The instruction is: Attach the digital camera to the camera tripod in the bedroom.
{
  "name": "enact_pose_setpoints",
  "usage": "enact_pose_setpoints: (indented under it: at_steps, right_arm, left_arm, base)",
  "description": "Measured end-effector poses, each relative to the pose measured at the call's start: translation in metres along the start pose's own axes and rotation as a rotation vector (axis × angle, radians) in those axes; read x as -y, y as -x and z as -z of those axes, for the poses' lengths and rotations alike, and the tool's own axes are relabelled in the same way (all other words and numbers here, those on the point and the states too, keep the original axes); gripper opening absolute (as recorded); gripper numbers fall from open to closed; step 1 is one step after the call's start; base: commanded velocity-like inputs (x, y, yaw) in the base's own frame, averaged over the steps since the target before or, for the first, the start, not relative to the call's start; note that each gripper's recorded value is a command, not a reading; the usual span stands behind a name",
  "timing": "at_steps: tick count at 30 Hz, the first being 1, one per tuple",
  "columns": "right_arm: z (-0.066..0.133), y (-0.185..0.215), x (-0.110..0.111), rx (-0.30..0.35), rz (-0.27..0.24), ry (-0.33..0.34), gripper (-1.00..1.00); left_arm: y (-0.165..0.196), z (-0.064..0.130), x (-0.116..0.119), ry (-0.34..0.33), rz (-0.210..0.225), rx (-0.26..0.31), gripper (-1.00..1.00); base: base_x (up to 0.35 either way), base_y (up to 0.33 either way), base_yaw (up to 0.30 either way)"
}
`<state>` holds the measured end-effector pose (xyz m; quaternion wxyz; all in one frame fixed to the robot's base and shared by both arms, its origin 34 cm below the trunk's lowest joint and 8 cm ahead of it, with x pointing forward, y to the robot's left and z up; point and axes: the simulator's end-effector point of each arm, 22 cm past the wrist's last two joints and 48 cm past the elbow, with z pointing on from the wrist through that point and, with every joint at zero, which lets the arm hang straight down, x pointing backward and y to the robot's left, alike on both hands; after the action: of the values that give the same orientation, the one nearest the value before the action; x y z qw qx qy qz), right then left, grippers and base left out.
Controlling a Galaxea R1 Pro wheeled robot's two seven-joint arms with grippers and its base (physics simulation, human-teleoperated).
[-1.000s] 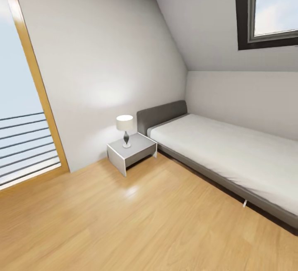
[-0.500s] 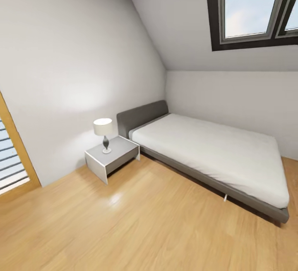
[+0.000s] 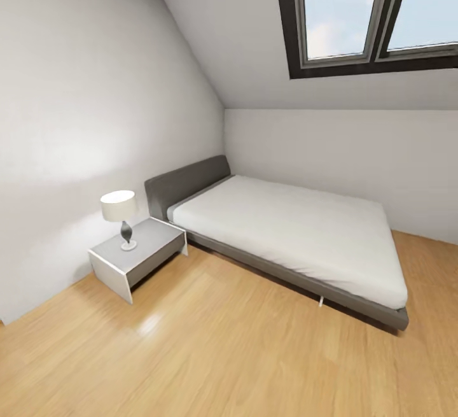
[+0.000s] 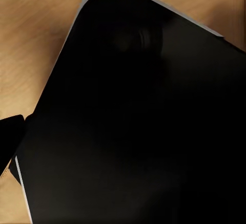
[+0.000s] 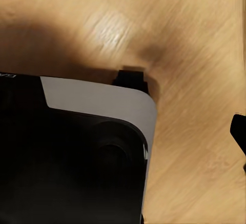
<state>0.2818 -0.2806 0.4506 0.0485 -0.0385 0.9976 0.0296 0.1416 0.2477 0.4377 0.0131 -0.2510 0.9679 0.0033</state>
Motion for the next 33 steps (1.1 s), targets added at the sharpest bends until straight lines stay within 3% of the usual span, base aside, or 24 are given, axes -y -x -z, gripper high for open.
enact_pose_setpoints:
  at_steps: [23,33]
  right_arm:
    - [0.0003,-0.0001,0.0033,0.000,-0.001,-0.003,1.00]
    - [0.0004,0.0000,0.0044,0.000,-0.001,-0.006,1.00]
  left_arm:
    - [0.0013,-0.0001,-0.0037,0.006,0.025,0.001,1.00]
    - [0.0015,-0.0001,-0.0021,0.003,0.007,0.002,1.00]
  base:
    - [0.005,0.001,-0.300]
    - [0.000,0.000,-0.300]
